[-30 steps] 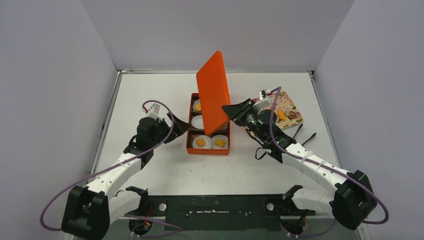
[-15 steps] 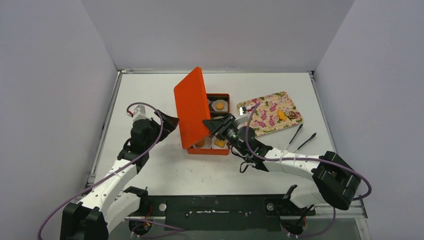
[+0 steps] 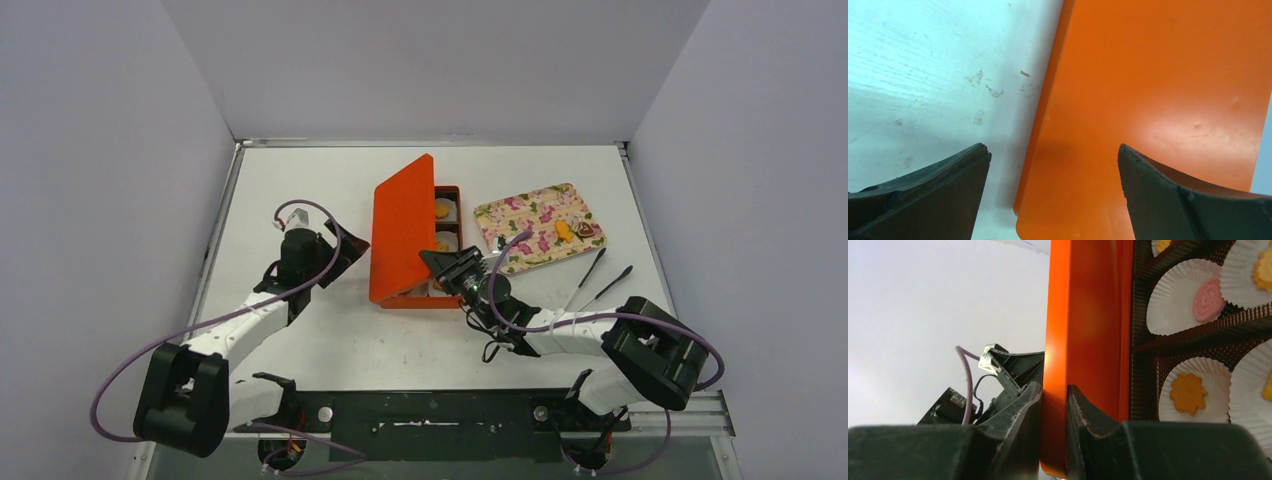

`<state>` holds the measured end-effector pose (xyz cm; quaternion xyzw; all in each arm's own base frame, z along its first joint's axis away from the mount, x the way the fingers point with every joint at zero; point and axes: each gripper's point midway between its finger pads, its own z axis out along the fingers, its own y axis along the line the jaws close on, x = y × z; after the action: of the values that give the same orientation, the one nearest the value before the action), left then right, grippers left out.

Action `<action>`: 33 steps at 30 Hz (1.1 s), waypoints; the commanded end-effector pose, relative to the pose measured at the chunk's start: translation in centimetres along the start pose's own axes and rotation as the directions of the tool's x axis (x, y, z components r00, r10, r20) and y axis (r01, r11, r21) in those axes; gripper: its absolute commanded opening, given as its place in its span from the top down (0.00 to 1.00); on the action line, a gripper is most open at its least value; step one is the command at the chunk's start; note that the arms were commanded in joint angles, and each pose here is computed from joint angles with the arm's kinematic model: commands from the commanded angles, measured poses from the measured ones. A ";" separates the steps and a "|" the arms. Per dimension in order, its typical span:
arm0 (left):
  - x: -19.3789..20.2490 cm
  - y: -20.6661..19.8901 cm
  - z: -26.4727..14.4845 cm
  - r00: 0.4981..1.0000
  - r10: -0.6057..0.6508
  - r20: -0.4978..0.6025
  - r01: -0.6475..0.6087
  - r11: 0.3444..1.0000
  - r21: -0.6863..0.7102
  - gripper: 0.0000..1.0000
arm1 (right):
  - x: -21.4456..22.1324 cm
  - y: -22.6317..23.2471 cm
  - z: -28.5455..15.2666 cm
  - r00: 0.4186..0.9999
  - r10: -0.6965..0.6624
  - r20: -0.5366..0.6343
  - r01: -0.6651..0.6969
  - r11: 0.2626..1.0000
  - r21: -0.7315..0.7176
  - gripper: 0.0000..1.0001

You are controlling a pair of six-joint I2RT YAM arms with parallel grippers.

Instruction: Pack the cookies

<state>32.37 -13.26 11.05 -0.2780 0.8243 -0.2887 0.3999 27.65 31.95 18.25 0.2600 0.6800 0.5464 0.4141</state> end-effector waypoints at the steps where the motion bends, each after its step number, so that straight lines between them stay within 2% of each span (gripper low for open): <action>1: -1.3 -3.8 1.7 1.000 0.005 -0.002 -0.004 0.993 0.116 0.04 | -2.0 2.1 0.1 0.994 0.057 0.094 -0.049 0.995 -0.086 1.00; 9: 0.5 -3.4 5.2 0.994 0.034 -0.103 -0.023 0.993 0.112 0.07 | -2.0 -1.1 0.1 0.996 0.037 0.085 -0.036 0.999 -0.019 1.00; 13: 1.6 -3.2 6.4 0.987 0.046 -0.154 -0.027 0.992 0.125 0.07 | -2.4 -2.4 0.1 0.996 0.017 0.083 -0.019 1.000 0.022 0.95; 16: 2.4 -3.0 7.0 0.980 0.053 -0.192 -0.027 0.990 0.136 0.07 | -2.6 -2.8 0.1 0.997 0.025 0.072 -0.026 0.999 0.023 0.95; 18: 2.9 -2.8 7.3 0.976 0.058 -0.209 -0.029 0.990 0.138 0.07 | -2.9 -2.0 0.1 0.997 0.048 0.055 -0.047 0.999 -0.020 1.00; 23: 3.0 -3.8 7.1 0.975 0.060 -0.215 -0.018 0.982 0.190 0.07 | -3.8 1.2 0.1 0.993 0.110 0.033 -0.104 0.984 -0.146 1.00; 33: -0.7 -5.7 5.0 0.987 -0.049 -0.155 0.098 0.938 0.333 0.07 | -6.6 7.2 -0.6 0.981 0.192 0.004 -0.177 0.913 -0.367 1.00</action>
<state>36.91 -18.10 8.24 -0.2252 0.8253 -0.4009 0.3279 30.25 28.46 18.37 0.2865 0.6410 0.5916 0.3962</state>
